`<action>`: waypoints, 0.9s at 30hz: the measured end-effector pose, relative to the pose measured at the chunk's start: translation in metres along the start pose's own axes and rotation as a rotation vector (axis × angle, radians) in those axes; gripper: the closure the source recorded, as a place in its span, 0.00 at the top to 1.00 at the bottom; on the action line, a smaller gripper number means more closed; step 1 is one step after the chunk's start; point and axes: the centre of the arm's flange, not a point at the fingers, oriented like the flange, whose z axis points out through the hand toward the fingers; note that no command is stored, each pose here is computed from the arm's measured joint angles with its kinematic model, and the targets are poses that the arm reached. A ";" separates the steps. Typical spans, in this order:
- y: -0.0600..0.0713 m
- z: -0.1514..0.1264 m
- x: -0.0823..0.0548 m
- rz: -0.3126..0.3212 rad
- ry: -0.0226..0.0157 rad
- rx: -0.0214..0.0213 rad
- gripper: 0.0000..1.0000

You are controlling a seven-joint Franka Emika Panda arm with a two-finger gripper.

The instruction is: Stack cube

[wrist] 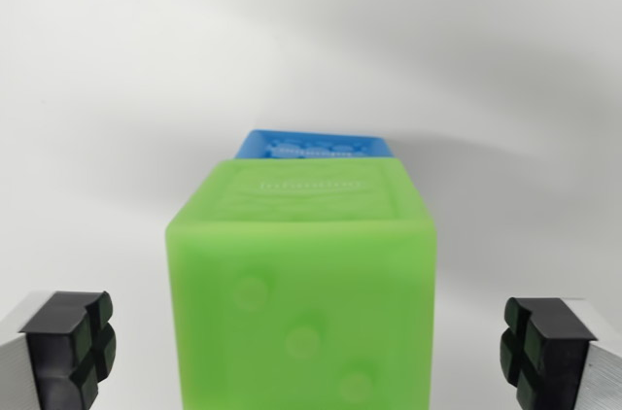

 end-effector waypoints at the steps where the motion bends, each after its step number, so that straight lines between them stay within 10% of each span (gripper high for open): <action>1: 0.000 -0.003 0.000 0.000 0.0000 -0.0001 1.00; 27: 0.001 -0.102 0.000 0.002 0.0022 -0.0002 1.00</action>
